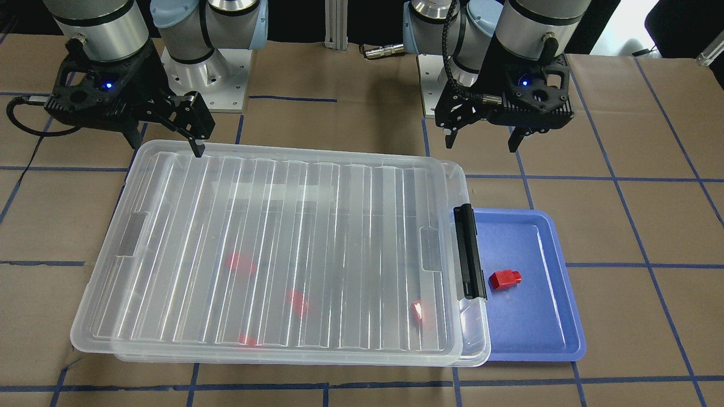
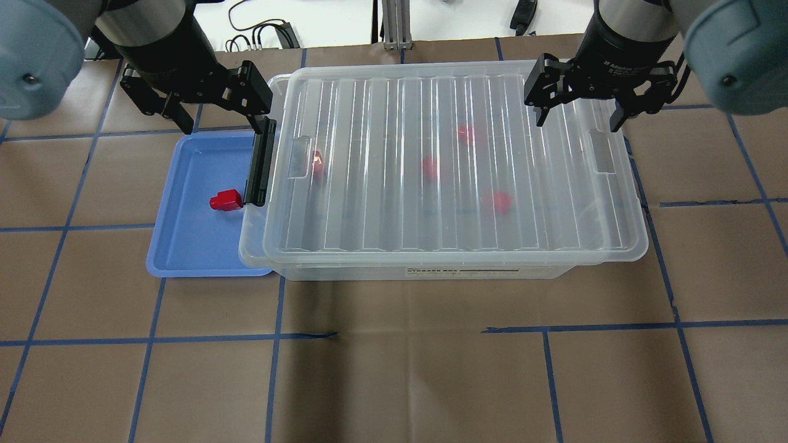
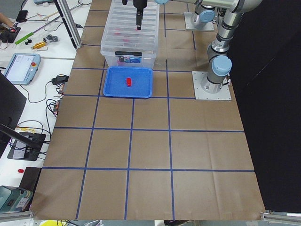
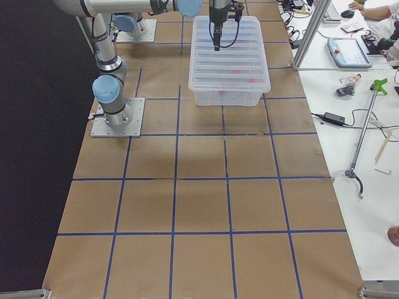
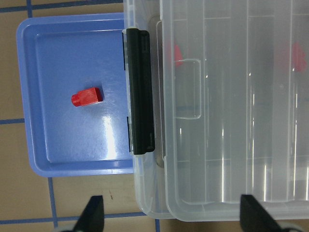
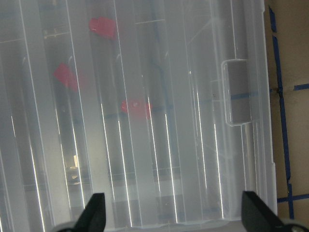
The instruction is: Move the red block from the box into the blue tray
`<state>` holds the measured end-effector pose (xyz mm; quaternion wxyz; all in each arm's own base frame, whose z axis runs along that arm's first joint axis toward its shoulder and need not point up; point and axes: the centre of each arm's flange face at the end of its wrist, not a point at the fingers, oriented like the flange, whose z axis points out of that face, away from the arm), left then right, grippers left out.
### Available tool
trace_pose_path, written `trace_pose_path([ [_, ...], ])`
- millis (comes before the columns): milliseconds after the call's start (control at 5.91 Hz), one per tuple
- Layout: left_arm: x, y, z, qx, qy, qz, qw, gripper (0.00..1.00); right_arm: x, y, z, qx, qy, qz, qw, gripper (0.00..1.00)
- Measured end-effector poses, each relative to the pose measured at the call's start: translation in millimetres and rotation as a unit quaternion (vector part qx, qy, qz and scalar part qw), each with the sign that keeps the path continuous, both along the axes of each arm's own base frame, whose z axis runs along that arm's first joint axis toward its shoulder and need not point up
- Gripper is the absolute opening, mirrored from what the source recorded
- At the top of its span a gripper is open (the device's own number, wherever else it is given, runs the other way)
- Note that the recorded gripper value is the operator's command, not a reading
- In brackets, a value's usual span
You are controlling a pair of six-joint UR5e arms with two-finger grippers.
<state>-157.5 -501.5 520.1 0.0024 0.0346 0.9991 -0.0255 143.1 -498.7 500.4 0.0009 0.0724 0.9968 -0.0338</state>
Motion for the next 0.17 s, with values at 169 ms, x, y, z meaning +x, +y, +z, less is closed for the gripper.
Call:
trace_pose_path([
  [169, 2.3, 3.3, -0.5, 0.000, -0.003, -0.003, 1.0000, 0.98, -0.5, -0.2, -0.4, 0.000, 0.001, 0.000, 1.0000, 1.00],
])
